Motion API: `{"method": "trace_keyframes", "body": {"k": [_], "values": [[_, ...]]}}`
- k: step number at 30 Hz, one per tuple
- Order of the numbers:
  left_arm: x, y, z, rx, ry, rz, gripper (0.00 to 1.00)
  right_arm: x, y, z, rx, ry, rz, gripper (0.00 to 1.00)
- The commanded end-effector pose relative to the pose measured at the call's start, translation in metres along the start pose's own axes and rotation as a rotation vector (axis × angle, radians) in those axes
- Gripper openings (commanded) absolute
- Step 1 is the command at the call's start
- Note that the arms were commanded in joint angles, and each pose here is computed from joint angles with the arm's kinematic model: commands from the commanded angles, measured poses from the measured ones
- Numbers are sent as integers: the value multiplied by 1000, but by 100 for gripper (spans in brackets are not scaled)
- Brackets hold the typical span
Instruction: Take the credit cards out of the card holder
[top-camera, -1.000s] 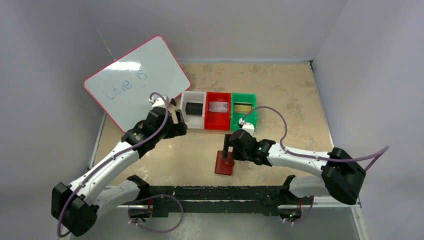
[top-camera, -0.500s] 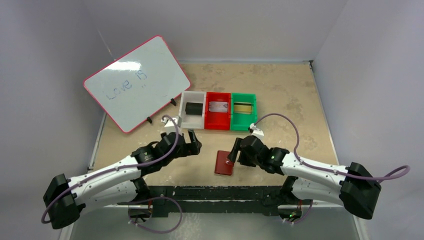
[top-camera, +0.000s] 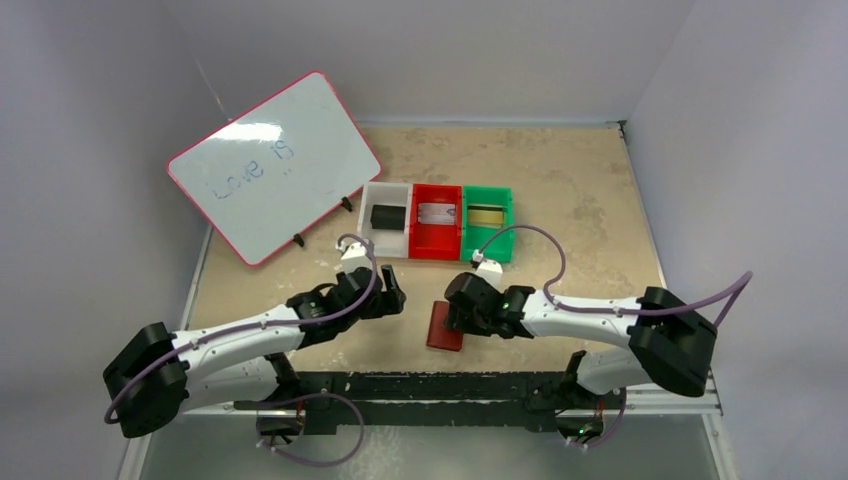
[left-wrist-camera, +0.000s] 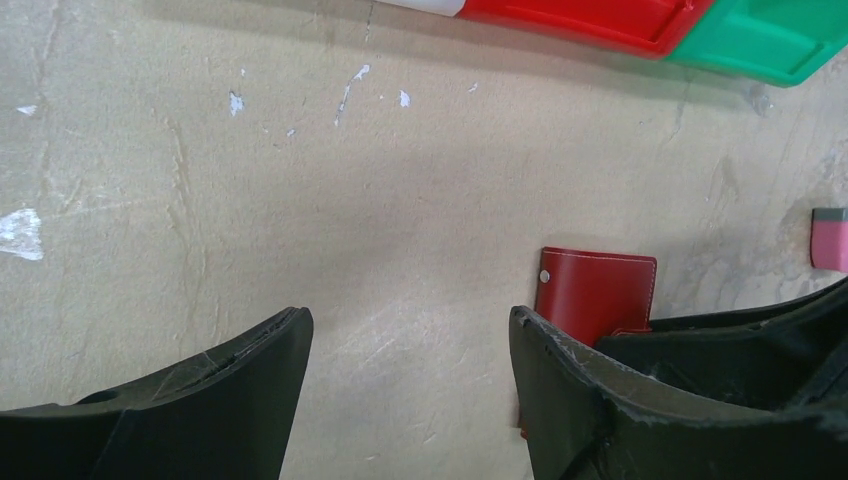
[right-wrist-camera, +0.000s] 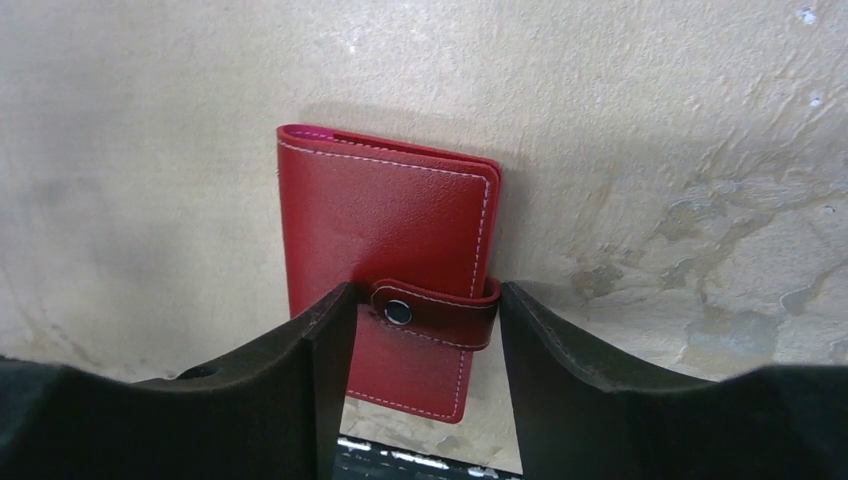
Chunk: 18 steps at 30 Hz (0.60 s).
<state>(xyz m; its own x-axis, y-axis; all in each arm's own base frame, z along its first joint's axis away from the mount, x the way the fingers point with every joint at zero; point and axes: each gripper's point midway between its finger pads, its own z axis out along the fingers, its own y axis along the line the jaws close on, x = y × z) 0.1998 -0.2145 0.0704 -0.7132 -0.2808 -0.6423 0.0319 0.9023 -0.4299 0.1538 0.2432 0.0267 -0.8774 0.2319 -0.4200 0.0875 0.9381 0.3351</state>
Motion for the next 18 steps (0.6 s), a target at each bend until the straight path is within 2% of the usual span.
{"method": "trace_keyframes", "body": {"k": [1,6,10,12,18], "values": [[-21,-35,-4,108,-49,-48,71,-12,-6,0,89,-56,36,54],[-19,-39,-6,125,-30,-24,70,-11,-10,-2,90,-59,49,44],[-14,-44,-6,142,4,5,70,-10,-6,-4,50,-58,66,28],[-12,-49,-5,160,21,19,69,-2,-4,-5,17,-21,69,26],[-1,-71,-4,208,64,88,69,-7,12,-11,-111,-42,90,27]]}}
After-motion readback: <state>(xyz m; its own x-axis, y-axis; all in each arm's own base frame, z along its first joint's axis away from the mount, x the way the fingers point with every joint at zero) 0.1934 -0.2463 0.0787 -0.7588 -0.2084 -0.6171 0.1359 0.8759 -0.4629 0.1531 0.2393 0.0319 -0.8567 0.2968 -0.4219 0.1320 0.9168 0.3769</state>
